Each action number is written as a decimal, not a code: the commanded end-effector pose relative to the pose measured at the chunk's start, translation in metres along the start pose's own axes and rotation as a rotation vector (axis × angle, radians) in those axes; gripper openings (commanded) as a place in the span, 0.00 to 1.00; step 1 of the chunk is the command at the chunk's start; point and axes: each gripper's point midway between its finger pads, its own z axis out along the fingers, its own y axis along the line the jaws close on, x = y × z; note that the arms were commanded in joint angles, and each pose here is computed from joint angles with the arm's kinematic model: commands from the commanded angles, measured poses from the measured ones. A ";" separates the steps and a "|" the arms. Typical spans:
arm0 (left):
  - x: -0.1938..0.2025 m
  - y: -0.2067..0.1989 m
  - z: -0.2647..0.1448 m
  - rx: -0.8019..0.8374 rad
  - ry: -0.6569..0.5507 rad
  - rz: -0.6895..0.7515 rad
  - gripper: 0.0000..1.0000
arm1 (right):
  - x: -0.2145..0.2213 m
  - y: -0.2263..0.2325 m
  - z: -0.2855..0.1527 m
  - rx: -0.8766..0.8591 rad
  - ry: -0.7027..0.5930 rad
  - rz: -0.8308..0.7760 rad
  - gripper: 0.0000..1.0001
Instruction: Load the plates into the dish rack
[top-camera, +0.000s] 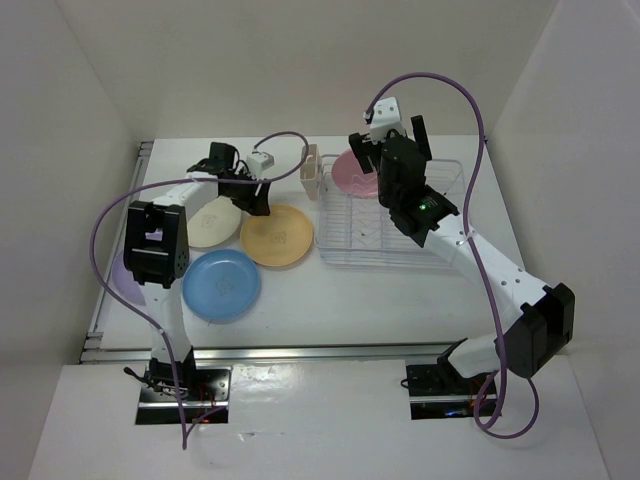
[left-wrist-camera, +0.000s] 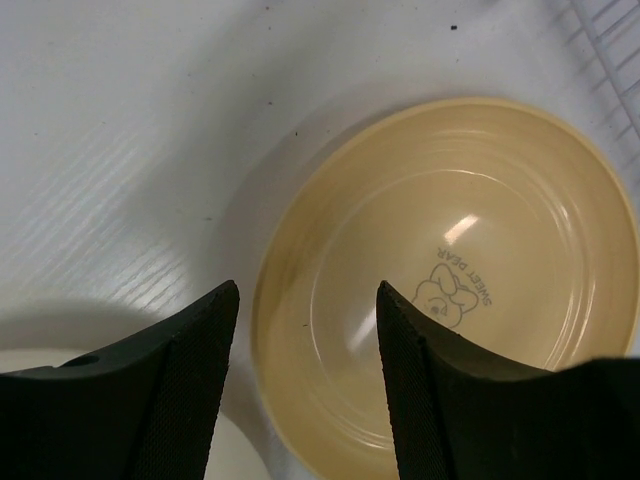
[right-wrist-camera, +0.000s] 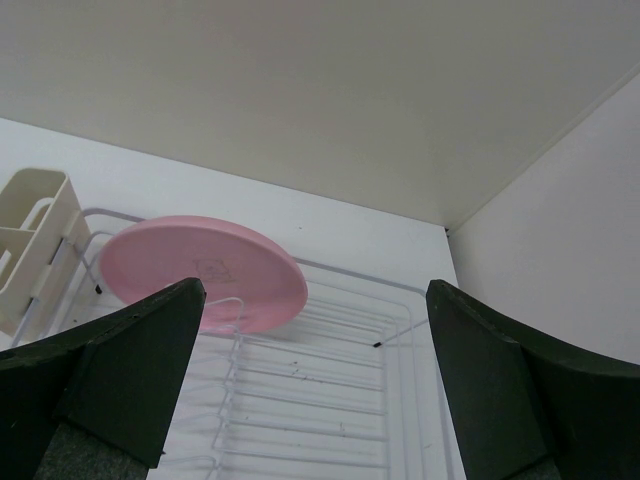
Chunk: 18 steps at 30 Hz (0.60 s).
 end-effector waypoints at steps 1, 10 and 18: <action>-0.002 0.003 0.004 0.006 0.003 0.020 0.64 | -0.010 -0.007 -0.001 0.018 -0.023 0.033 1.00; 0.011 0.004 0.014 0.023 0.046 0.006 0.52 | -0.007 -0.004 0.001 0.015 -0.016 0.027 1.00; 0.013 0.009 0.022 0.030 0.062 -0.004 0.33 | -0.009 -0.005 0.001 0.015 -0.016 0.027 1.00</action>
